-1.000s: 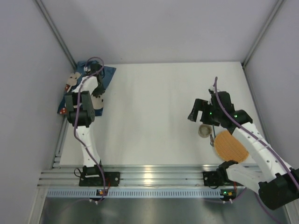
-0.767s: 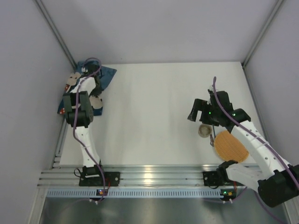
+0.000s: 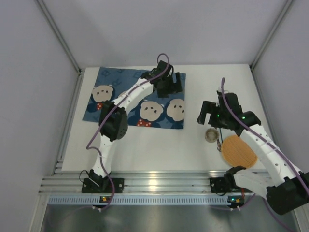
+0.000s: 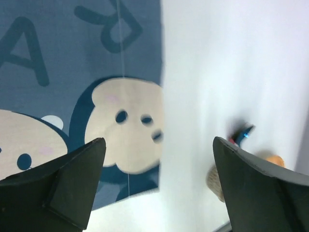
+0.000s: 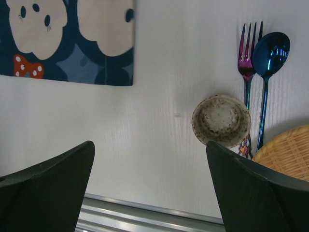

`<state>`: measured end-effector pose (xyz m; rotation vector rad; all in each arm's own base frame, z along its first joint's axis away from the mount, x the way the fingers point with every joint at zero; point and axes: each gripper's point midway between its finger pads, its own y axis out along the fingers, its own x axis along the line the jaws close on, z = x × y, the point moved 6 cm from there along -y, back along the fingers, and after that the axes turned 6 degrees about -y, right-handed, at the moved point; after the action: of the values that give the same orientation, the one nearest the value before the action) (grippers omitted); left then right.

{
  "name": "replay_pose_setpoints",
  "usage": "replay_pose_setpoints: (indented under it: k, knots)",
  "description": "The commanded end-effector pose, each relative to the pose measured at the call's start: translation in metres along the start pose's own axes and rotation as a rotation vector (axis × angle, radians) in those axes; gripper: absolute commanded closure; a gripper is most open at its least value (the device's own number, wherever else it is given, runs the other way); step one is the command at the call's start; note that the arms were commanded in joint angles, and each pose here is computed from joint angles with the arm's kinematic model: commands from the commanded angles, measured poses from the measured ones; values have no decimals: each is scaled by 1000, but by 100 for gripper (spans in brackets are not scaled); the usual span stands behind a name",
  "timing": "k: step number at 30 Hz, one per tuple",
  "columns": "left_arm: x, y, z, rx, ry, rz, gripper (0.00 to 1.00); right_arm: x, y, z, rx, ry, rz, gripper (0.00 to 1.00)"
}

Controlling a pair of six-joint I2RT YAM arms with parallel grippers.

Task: Set the dinner table for one person

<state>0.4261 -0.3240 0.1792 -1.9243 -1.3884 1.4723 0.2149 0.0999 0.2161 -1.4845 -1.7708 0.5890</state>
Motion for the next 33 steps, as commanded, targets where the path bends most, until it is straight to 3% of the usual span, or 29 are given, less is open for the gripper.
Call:
replay_pose_setpoints:
  k: [1, 5, 7, 11, 17, 18, 20, 24, 29, 33]
  knots:
    - [-41, -12, 10, 49, -48, 111, 2, -2, -7, -10, -33, -13, 12, 0]
    - [-38, -63, -11, -63, -54, 96, 2, 12, -1, -21, -17, -13, -59, 0]
    - [-13, -76, -19, -99, -86, 33, 2, 28, 1, -33, -28, -16, -163, 0]
    - [20, -132, -29, -216, -84, -64, 2, 55, 33, -47, 69, -1, -295, 0]
    - [77, -173, -5, -261, -66, -254, 2, 85, 79, -71, 185, -8, -394, 5]
    - [90, -171, 6, -237, -63, -289, 2, 87, 79, -83, 163, -20, -363, 6]
    - [98, -182, 13, -268, -54, -295, 2, 74, 87, -76, 240, -33, -240, 6]
    - [130, -164, 47, -195, -63, -325, 2, 28, 77, -70, 261, -87, 136, 7]
    - [137, -137, 59, -146, -98, -293, 2, 4, 62, -29, 327, -69, 224, 9]
    - [120, -109, 61, -77, -78, -262, 1, -8, 67, 8, 402, -44, 252, 12]
